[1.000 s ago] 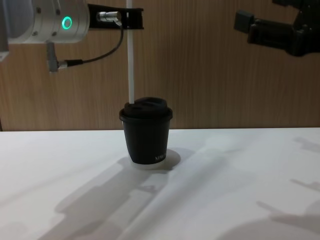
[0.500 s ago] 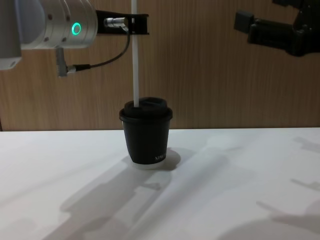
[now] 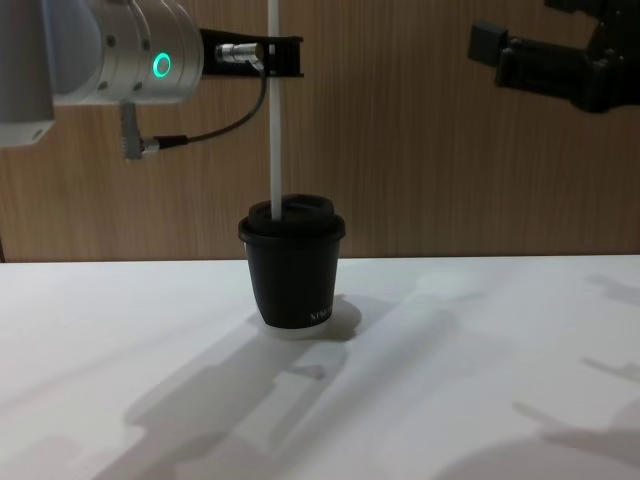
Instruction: Pick up the straw with one hand, pass it to the other hand, and insert it into the cup.
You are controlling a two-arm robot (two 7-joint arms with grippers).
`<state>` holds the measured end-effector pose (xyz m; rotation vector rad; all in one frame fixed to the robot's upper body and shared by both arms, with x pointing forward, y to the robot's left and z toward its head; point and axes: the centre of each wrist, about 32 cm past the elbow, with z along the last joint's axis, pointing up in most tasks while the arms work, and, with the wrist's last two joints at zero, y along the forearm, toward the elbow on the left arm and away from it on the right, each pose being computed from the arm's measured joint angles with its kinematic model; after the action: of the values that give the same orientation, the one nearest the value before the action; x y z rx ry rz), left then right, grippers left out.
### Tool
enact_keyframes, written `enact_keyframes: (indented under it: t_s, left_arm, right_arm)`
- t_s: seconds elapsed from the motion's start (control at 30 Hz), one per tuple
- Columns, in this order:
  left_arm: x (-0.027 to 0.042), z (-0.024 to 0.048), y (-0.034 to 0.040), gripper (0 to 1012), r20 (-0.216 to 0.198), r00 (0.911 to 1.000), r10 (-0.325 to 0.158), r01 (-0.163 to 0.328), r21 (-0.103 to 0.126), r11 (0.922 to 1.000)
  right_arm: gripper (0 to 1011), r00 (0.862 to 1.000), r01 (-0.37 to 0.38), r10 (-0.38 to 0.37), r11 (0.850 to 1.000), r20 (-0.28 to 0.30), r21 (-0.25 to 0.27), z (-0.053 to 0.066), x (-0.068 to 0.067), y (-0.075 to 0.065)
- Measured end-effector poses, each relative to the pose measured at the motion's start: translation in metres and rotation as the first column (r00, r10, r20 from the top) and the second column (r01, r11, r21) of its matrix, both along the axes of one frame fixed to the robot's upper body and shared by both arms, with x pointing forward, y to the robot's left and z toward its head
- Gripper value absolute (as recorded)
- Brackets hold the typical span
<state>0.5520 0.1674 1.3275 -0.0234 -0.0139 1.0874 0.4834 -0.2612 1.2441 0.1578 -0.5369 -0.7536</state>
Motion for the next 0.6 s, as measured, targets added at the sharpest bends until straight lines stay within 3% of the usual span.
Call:
enact_keyframes:
  t_s: [0.37,0.6]
  left_arm:
    - [-0.0025,-0.0011,-0.0001,49,-0.008,0.9999,0.012,-0.012,0.01,0.9999]
    - [-0.0033,-0.0014,-0.0002,260,-0.01,0.9998,0.015,-0.015,0.014,0.9998]
  right_arm:
    - [1001,1.0,0.0,0.0,1.0,0.0,0.0,0.0,0.0,0.0]
    - [1001,1.0,0.0,0.0,1.0,0.0,0.0,0.0,0.0,0.0]
